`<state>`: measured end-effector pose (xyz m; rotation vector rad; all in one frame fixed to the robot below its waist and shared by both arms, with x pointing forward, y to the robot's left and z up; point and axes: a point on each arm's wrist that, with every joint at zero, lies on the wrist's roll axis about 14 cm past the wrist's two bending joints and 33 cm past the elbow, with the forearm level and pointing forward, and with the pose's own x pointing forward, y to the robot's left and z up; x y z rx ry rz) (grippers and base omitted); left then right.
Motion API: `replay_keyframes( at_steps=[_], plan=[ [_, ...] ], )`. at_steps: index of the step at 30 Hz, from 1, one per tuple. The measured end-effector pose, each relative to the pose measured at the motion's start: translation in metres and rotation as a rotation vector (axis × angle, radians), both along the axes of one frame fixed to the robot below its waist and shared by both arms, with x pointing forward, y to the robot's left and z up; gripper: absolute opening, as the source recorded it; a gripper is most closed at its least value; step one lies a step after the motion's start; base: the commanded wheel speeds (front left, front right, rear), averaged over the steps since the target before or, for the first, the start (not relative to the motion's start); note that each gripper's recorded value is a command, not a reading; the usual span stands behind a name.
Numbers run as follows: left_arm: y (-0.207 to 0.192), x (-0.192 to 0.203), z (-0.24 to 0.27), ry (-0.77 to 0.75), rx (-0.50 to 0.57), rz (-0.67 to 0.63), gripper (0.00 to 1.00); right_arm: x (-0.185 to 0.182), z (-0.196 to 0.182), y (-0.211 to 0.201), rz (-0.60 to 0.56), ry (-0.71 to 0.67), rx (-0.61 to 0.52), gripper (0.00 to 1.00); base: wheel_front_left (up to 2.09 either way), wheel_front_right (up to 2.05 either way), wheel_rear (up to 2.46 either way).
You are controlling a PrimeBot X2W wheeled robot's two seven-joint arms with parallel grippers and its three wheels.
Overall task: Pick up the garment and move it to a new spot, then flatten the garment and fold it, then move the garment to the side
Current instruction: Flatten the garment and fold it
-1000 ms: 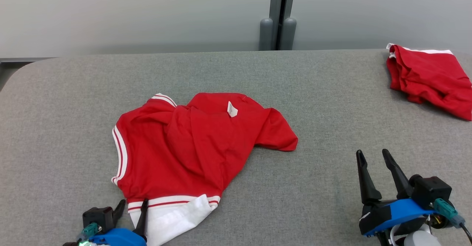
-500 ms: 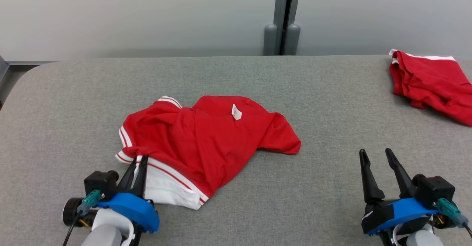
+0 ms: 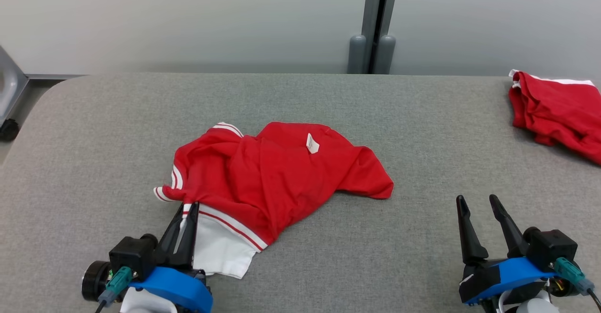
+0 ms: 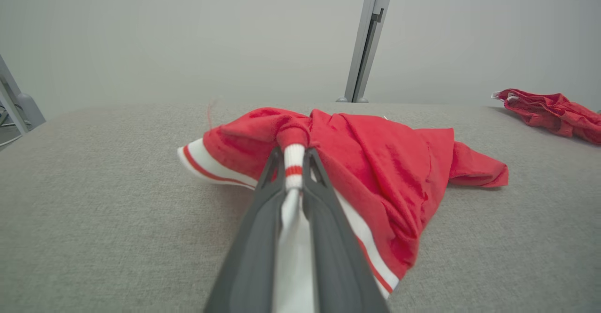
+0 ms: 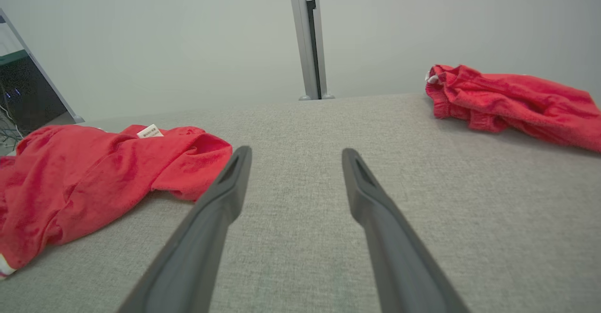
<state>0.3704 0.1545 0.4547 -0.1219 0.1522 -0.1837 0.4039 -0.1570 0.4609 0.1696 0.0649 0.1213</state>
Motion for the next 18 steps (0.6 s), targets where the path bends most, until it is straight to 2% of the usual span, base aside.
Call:
replay_keyframes(
  at_steps=[11,18],
  plan=[
    [0.011,-0.002,0.008,-0.002,0.021,0.024,0.00,-0.001,-0.001,0.006,0.021,0.004,-0.002,1.00,0.00,0.00,0.00],
    [0.030,0.011,-0.004,0.031,0.046,0.071,0.00,-0.003,-0.004,-0.009,-0.012,0.013,-0.014,1.00,0.00,0.00,0.00]
  ],
)
